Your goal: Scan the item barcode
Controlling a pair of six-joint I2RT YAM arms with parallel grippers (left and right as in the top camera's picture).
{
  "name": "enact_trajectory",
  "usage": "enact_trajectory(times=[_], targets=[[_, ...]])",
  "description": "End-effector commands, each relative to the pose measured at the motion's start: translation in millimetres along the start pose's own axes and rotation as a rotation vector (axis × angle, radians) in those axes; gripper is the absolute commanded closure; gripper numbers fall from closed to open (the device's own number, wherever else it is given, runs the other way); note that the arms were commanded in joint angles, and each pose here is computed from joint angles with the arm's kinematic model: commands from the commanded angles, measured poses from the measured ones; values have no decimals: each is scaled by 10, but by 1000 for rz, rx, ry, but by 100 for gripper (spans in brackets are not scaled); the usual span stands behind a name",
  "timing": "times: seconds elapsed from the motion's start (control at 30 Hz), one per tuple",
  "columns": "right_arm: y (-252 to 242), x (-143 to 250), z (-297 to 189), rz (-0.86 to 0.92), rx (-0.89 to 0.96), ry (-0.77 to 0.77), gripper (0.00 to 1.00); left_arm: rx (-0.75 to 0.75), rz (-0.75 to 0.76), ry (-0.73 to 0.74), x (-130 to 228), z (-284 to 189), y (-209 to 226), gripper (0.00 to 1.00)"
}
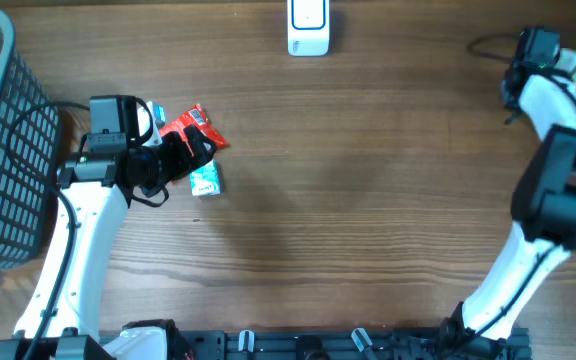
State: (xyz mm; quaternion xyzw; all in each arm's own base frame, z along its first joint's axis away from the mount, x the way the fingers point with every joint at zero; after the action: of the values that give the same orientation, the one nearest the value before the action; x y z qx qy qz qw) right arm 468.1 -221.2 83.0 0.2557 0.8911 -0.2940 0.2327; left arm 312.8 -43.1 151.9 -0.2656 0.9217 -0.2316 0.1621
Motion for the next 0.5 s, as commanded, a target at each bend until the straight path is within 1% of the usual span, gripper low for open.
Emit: enact_trajectory(times=[0.0, 0.03, 0.1, 0.13, 0.23, 0.3, 0.37, 0.4, 0.47], targets=[[-113, -739, -1123, 219, -379, -214, 0, -5, 3, -5, -27, 6, 3, 0], [-170, -850, -1408, 231, -451, -264, 0, -5, 3, -5, -27, 6, 3, 0], [-241, -946, -1865, 234, -578, -325, 0, -5, 3, -5, -27, 6, 3, 0], [-250, -956, -2036, 228, -635, -341, 0, -5, 3, -5, -27, 6, 3, 0], [-195, -824, -2719, 165, -919, -348, 0, -5, 3, -5, -27, 6, 3, 0], [-114, -602, -3093, 109, -1107, -289, 0, -5, 3, -5, -27, 6, 3, 0], [-23, -352, -3338, 62, -1242, -196, 0, -5, 3, -5, -27, 6, 3, 0], [25, -225, -3390, 48, -1276, -135, 0, -5, 3, -5, -27, 6, 3, 0], [146, 45, -3398, 18, -1283, -2, 0, -5, 3, -5, -27, 6, 3, 0]])
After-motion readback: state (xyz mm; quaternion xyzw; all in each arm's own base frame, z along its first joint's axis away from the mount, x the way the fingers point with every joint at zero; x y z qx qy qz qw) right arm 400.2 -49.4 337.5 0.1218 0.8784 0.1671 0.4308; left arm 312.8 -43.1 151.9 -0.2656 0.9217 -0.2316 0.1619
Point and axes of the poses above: each gripper's point midway between its finger pads, its own z axis out along the fingers, its own y axis along the line the jaws close on, x = y × z, the point moved 2 cm from there along -z, back along the fingers, and after that the axes turned 9 degrees about -z, right-handed, at the moved point
